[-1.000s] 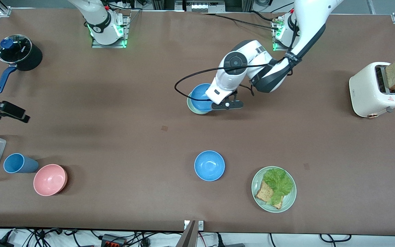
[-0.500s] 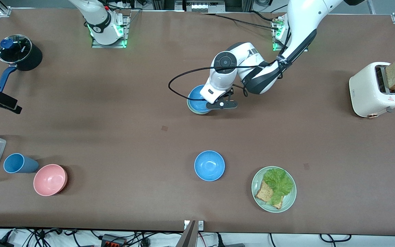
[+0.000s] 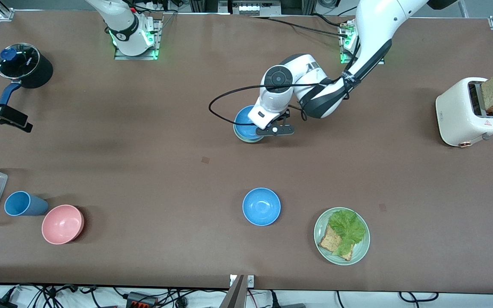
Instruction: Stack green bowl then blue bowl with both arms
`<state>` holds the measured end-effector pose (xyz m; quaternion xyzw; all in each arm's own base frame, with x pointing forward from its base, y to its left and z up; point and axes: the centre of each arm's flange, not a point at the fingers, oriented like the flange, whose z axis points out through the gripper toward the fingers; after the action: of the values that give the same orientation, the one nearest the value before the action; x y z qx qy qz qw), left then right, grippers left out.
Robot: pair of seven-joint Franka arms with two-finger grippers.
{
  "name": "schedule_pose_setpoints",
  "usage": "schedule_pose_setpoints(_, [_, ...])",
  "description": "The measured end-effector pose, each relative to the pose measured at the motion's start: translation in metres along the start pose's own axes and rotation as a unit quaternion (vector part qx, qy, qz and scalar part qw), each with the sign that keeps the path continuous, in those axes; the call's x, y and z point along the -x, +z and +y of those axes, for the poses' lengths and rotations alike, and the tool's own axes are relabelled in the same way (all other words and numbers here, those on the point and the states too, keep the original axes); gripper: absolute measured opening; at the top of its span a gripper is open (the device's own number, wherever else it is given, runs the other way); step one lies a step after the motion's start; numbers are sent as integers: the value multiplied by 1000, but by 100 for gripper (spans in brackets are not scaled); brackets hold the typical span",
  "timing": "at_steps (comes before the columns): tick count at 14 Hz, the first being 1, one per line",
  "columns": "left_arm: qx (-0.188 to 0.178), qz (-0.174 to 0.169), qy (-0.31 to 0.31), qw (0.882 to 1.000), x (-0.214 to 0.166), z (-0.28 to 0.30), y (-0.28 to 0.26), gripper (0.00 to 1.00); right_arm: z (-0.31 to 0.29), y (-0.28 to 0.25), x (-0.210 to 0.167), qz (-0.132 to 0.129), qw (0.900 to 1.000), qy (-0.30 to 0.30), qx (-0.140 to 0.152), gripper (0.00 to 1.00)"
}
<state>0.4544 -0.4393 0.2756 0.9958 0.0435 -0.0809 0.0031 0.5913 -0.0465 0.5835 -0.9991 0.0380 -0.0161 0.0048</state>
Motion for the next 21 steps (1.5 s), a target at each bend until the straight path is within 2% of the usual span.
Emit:
schedule_pose_setpoints(2, [-1, -2, -2, 1000, 4, 4, 3, 5, -1, 5, 17, 7, 1000, -2, -1, 100])
schedule_pose_setpoints(5, [-4, -1, 1, 1000, 3, 4, 7, 5, -1, 8, 36, 2, 1000, -3, -2, 100])
schedule_pose_setpoints(8, [-5, 5, 0, 1000, -1, 2, 6, 8, -1, 5, 41, 0, 1000, -4, -3, 100])
schedule_pose_setpoints(9, [-4, 6, -1, 1000, -2, 2, 4, 13, -1, 5, 41, -2, 1000, -4, -3, 100])
schedule_pose_setpoints(11, [1, 11, -5, 1000, -7, 4, -3, 14, -1, 5, 42, -5, 1000, -8, -3, 100])
schedule_pose_setpoints(17, [-23, 10, -23, 999, -30, -1, -48, 14, -1, 1, 43, -4, 1000, -13, -3, 100])
schedule_pose_setpoints(19, [-29, 10, -21, 999, -48, -13, -69, 13, -1, 1, 43, -4, 1000, -14, -3, 100])
schedule_pose_setpoints(21, [-20, 9, -12, 1000, -74, -39, -94, 13, -1, 1, 43, -5, 1000, -14, -3, 100])
